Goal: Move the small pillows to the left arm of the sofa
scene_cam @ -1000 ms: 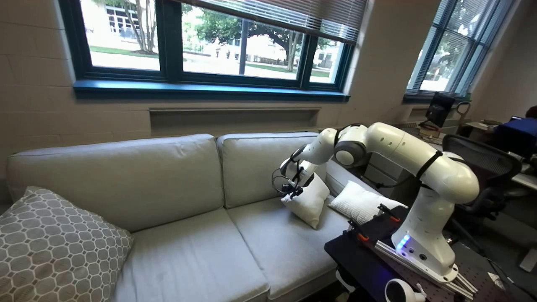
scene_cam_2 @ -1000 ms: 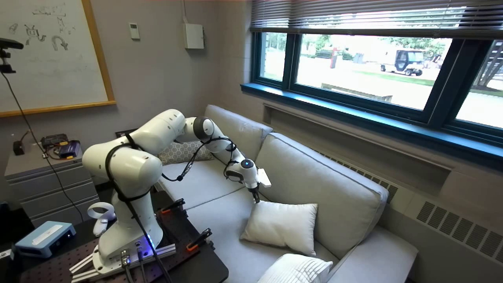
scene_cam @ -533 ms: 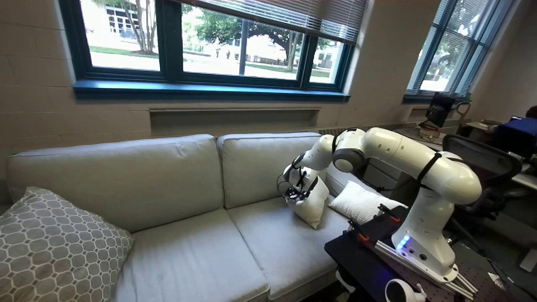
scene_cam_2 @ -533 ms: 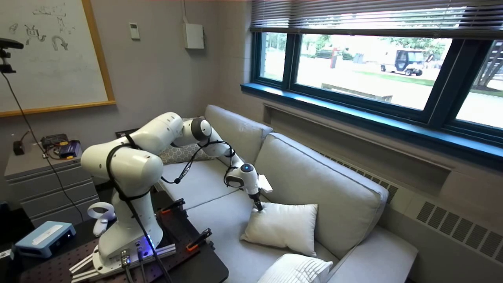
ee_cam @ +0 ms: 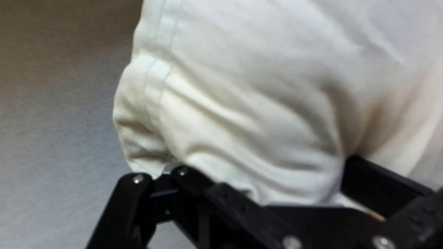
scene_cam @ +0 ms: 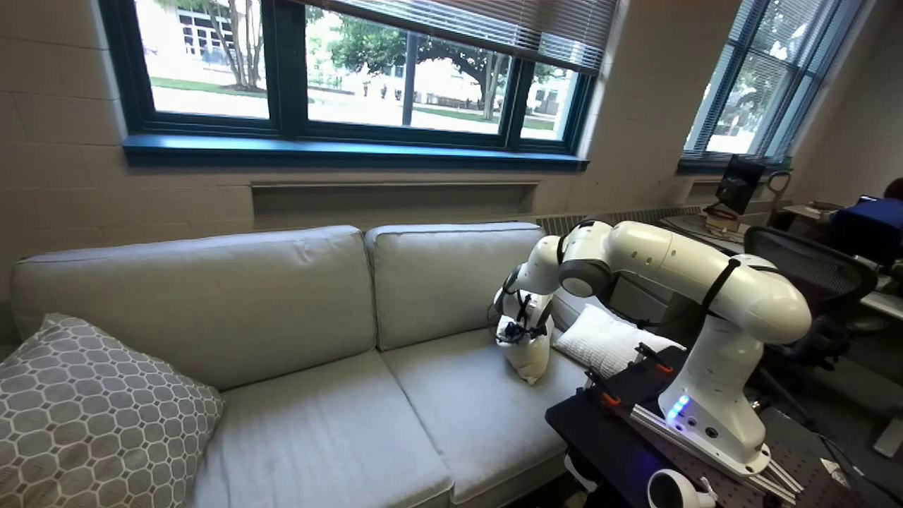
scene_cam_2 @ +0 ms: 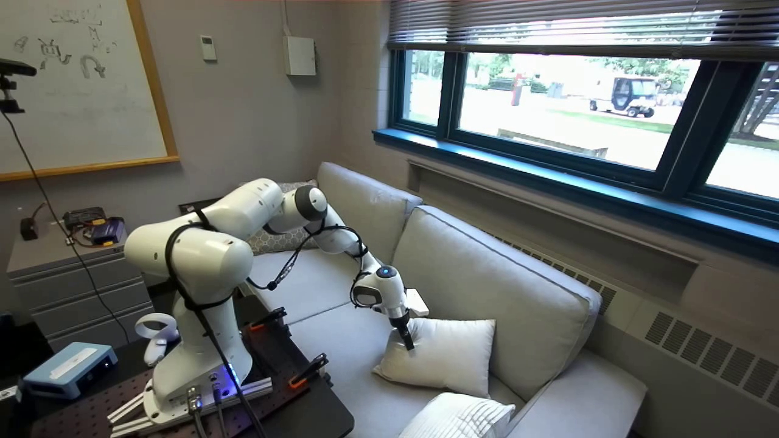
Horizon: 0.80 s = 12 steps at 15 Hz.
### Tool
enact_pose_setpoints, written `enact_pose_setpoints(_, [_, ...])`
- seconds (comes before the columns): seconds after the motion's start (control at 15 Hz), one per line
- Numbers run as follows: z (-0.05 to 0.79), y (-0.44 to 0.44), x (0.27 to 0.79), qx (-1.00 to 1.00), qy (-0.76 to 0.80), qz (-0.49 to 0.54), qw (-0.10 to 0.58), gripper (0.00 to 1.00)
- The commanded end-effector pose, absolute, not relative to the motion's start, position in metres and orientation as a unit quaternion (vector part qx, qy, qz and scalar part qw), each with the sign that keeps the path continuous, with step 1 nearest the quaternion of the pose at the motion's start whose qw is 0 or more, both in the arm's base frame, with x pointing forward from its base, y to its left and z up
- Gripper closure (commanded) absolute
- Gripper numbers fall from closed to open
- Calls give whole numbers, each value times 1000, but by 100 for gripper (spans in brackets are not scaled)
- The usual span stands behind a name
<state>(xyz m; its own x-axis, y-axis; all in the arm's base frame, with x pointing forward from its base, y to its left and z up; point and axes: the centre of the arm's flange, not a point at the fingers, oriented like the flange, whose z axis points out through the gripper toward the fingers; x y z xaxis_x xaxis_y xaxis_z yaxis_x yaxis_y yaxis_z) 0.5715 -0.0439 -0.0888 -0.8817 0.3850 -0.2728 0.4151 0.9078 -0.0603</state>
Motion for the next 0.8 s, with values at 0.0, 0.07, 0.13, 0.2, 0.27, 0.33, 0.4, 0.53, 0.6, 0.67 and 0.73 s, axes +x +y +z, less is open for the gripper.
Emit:
enact_pose_setpoints(0.0, [-100, -29, 640, 220, 965, -101, 99, 27])
enact_pose_setpoints(0.07, [-98, -34, 638, 219, 965, -102, 99, 32])
enact_pose_setpoints(0.13, [-95, -38, 637, 219, 965, -103, 100, 40])
enact_pose_setpoints(0.2, [-91, -42, 637, 218, 965, -103, 101, 48])
enact_pose_setpoints(0.27, [-86, -45, 638, 217, 965, -104, 104, 55])
enact_pose_setpoints(0.33, [-80, -48, 640, 216, 965, -108, 105, 64])
enact_pose_setpoints(0.4, [-73, -51, 642, 209, 965, -113, 107, 71])
enact_pose_setpoints(0.53, [-58, -62, 647, 189, 970, -109, 108, 86])
enact_pose_setpoints(0.6, [-50, -69, 651, 177, 972, -111, 108, 93])
enact_pose_setpoints(0.67, [-43, -82, 652, 158, 977, -99, 106, 98])
enact_pose_setpoints(0.73, [-39, -93, 647, 142, 980, -93, 101, 98])
